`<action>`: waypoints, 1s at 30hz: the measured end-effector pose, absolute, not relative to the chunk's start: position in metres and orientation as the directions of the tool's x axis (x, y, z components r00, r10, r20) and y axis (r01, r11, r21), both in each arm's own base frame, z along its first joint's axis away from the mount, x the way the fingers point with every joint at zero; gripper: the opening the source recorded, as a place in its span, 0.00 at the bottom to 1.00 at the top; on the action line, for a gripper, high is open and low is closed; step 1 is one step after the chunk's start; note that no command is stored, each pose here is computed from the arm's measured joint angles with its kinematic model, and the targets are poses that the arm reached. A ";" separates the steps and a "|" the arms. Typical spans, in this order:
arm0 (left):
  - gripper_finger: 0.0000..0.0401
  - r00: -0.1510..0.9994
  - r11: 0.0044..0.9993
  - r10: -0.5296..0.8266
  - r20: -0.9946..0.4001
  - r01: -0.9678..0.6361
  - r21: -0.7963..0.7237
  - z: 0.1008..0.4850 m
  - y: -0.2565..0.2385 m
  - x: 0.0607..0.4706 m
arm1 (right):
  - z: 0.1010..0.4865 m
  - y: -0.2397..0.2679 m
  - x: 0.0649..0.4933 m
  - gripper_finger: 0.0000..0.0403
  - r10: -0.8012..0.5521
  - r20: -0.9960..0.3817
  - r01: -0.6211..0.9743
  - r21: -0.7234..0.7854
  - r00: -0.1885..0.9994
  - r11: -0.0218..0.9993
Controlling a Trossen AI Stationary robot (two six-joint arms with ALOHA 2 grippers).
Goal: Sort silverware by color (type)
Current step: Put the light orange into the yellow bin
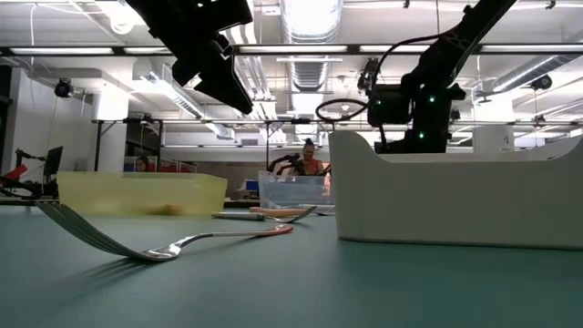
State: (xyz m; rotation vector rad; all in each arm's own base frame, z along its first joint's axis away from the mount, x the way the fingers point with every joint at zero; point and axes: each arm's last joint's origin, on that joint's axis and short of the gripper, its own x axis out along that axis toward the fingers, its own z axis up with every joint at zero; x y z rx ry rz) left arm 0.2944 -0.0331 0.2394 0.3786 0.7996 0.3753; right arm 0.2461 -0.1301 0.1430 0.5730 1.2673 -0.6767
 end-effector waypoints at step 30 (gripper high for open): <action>0.28 0.714 0.873 0.450 -0.536 -0.227 0.431 0.247 -0.033 0.303 | 0.217 -0.109 0.219 0.08 -0.294 -0.901 0.735 0.038 0.318 0.677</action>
